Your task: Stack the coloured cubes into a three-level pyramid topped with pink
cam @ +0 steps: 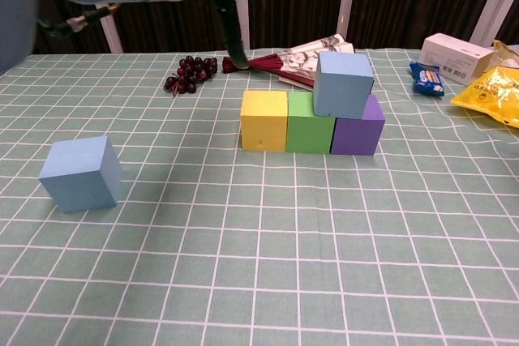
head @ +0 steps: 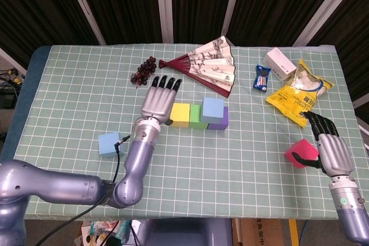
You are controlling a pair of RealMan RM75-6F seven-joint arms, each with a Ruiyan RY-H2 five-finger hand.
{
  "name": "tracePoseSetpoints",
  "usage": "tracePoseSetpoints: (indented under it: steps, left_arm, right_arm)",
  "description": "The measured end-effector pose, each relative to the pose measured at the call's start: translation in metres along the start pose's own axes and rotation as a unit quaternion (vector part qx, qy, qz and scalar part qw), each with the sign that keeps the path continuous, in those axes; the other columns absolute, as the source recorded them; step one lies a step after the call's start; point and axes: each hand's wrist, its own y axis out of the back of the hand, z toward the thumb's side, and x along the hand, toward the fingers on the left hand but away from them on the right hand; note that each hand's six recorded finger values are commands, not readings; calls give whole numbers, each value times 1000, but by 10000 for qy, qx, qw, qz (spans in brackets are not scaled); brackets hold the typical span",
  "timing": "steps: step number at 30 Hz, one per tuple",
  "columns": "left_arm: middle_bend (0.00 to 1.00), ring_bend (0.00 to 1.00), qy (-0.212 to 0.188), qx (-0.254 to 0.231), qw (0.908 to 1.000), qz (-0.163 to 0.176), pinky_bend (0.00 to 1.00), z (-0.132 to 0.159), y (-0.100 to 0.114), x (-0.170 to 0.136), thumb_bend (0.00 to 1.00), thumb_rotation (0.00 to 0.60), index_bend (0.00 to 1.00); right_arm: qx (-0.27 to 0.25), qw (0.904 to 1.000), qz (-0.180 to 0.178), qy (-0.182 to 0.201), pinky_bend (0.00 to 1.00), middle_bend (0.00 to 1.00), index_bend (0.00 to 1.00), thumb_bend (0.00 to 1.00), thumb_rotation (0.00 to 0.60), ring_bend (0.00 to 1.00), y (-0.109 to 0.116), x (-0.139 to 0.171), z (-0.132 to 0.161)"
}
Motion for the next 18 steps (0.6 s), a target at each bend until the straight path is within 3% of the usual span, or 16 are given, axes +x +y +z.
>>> tracePoseSetpoints:
  steps: [10,18]
  left_arm:
    - [65,0,314,237,9985,369,0,-71,3,-17,125,600,0]
    - [104,0,395,303,9985,222,0,-100,-13,-31,125,600,0]
  right_arm:
    - [26,10000,-37,22,0,83,0,235,600,0,0,0,1]
    - [72,10000,-47,0,0,83,0,235,600,0,-1,0,0]
